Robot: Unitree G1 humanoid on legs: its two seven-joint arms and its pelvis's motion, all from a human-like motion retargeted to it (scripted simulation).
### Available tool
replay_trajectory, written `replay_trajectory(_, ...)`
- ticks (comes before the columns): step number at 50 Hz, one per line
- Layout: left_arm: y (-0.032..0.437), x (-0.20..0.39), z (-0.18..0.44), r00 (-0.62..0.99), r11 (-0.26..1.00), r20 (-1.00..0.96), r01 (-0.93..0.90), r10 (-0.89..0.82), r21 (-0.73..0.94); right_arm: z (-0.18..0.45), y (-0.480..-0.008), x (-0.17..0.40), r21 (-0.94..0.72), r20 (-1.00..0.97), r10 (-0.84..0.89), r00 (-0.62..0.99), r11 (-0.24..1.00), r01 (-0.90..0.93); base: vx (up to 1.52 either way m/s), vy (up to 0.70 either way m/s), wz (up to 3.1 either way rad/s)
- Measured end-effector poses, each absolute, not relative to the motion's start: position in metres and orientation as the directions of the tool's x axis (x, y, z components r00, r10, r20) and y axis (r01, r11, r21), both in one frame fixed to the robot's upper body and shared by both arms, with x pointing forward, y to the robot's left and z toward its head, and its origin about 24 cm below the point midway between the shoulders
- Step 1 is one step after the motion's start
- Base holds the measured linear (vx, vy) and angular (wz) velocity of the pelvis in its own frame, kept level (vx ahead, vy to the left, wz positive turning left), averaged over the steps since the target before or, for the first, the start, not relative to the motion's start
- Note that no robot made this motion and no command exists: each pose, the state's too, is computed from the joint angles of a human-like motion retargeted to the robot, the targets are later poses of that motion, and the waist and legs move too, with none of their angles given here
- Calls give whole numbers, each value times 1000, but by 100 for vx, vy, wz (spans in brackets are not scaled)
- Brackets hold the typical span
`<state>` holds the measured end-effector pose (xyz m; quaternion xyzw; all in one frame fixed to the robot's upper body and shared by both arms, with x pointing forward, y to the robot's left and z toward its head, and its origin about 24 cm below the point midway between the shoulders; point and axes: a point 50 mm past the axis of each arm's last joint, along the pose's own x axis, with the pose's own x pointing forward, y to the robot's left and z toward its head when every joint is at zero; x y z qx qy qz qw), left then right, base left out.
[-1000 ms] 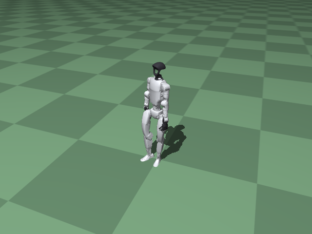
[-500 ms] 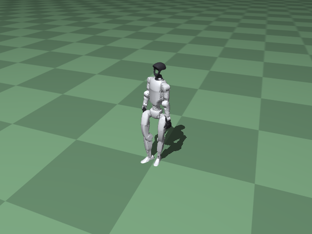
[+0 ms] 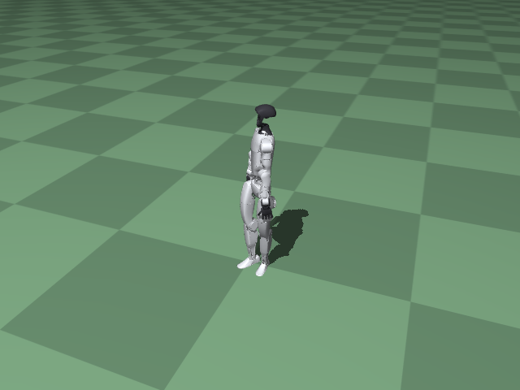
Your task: In place motions
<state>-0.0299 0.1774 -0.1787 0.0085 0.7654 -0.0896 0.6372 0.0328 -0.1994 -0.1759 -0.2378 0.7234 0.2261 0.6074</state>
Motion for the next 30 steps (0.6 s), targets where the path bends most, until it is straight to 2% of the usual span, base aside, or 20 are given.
replay_trajectory(10, 179, -5, -180, -112, 980, -989, 163, -100, -118, -177, -197, 19, 31, -986, -48, -159, 888, -459, 0, 2, -40)
replay_trajectory(30, 179, -33, -178, -213, 977, -973, 174, -87, -125, -176, -203, 21, 54, -980, -80, -184, 778, -625, 4, -18, 73)
